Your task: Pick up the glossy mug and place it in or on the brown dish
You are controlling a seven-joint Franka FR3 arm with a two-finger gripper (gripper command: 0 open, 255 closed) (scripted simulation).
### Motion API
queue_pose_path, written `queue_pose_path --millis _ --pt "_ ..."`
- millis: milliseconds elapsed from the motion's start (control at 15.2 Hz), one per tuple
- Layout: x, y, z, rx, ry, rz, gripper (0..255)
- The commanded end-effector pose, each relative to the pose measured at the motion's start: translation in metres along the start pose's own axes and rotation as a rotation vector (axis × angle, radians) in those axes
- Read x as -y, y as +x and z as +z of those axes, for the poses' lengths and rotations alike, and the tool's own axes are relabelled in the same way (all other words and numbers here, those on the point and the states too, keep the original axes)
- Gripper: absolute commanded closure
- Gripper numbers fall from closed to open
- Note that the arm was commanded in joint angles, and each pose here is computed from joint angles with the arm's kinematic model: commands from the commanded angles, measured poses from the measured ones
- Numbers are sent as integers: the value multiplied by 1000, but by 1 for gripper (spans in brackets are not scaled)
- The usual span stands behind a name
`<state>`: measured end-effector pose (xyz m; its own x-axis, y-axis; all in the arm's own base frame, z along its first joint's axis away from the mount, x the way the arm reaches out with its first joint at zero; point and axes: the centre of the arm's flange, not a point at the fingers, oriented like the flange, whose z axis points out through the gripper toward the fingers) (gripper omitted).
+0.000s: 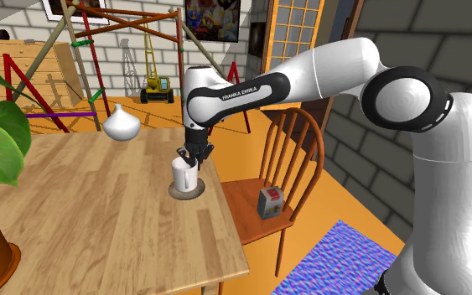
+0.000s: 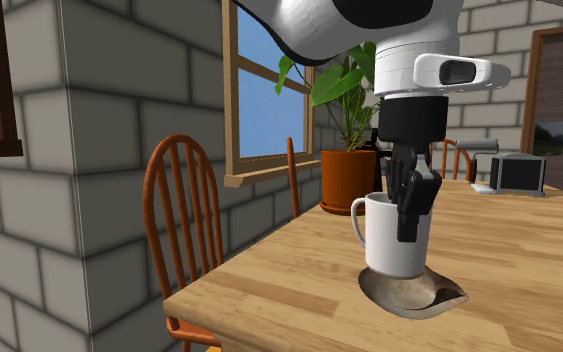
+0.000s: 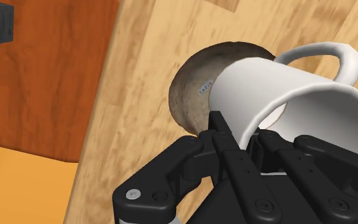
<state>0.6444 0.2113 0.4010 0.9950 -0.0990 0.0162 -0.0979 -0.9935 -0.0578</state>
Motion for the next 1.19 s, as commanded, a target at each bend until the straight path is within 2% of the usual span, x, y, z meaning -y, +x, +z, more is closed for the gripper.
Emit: queue_pose_path --millis 0,132,198,528,792,1122 --pt "0 0 0 -1 0 0 255" --pt "0 0 0 -1 0 0 255" --pt "0 0 0 -1 0 0 0" --pt "0 0 0 -1 0 0 0" --pt "0 0 -50 -1 0 0 0" --pt "0 0 -50 -1 0 0 0"
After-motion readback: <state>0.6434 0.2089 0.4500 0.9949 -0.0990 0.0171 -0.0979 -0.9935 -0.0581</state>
